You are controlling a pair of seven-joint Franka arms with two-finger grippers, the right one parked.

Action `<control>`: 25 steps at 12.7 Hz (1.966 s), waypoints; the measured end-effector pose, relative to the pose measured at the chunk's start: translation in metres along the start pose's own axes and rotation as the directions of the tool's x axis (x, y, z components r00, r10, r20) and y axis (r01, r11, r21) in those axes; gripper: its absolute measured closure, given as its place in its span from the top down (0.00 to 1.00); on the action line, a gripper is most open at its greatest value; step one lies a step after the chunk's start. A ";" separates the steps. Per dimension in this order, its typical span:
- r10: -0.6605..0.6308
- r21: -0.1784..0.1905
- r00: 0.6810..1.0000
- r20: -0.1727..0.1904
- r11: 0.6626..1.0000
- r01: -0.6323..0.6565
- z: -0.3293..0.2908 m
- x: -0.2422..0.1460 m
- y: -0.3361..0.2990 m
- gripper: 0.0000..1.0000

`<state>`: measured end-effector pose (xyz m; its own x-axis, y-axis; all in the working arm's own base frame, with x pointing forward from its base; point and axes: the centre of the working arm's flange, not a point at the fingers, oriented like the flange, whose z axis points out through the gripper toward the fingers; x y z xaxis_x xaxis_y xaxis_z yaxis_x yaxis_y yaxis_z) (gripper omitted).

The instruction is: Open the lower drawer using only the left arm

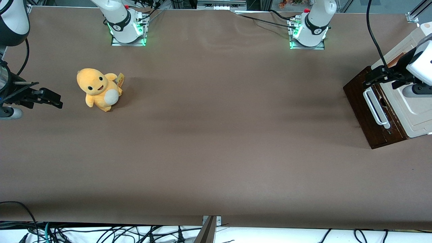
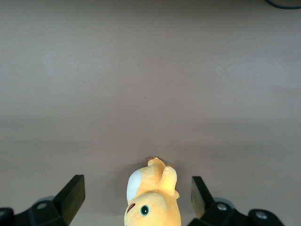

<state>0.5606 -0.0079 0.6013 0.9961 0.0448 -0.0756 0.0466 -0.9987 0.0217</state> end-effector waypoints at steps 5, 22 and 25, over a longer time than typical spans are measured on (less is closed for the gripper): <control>-0.003 0.002 0.999 0.033 1.000 0.003 0.010 0.002 -0.002 1.00; -0.010 0.002 0.999 0.048 1.000 0.010 0.019 0.006 -0.006 1.00; -0.011 0.002 0.999 0.049 1.000 0.011 0.019 0.007 -0.007 1.00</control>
<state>0.5654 -0.0014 0.5815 0.9907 0.0544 -0.1249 0.0572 -0.9982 0.0191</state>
